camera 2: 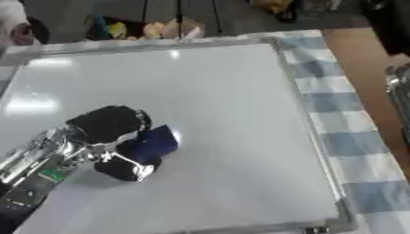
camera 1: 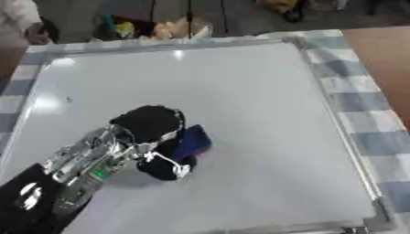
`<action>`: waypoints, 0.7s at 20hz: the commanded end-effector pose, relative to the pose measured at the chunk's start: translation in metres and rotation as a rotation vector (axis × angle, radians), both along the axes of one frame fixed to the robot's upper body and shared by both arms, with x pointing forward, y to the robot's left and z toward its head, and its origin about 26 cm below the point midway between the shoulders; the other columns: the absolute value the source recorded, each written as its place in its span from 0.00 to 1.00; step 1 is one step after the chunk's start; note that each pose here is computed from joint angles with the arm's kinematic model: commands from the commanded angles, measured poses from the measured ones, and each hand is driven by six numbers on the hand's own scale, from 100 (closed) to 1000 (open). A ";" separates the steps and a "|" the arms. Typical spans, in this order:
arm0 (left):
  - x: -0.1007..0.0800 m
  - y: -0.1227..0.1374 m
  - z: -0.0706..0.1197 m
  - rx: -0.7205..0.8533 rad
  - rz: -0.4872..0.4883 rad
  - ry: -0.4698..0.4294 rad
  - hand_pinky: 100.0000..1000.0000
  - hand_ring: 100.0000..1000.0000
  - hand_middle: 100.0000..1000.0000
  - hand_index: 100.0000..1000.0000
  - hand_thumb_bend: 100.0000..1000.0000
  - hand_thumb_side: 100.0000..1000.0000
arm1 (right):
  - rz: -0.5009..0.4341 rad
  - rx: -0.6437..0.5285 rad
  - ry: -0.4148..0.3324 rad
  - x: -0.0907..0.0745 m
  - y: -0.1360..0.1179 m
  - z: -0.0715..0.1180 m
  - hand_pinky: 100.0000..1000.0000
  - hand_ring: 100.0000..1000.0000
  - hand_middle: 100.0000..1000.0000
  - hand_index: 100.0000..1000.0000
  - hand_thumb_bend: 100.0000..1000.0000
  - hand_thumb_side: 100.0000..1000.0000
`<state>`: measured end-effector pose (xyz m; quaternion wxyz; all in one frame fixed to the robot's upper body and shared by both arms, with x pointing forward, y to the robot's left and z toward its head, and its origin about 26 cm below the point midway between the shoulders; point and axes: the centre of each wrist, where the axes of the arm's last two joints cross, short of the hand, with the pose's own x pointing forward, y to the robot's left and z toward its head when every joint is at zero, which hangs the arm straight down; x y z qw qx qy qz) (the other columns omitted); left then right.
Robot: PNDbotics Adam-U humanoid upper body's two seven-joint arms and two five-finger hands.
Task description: Wipe the whiteboard clean with a brush.
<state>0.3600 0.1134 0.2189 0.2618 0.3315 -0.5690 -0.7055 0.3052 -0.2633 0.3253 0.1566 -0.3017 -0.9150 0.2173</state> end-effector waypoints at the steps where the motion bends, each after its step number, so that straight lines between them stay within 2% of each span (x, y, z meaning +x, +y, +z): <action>1: 0.000 0.013 0.015 -0.013 0.038 -0.050 0.31 0.41 0.38 0.05 0.00 0.43 | 0.000 -0.018 -0.032 -0.005 -0.001 0.009 0.80 0.83 0.75 0.84 0.00 1.00; 14: 0.000 0.039 0.021 -0.055 0.126 -0.070 0.30 0.40 0.36 0.04 0.00 0.44 | -0.006 -0.020 -0.031 -0.005 -0.002 0.009 0.80 0.83 0.75 0.84 0.00 1.00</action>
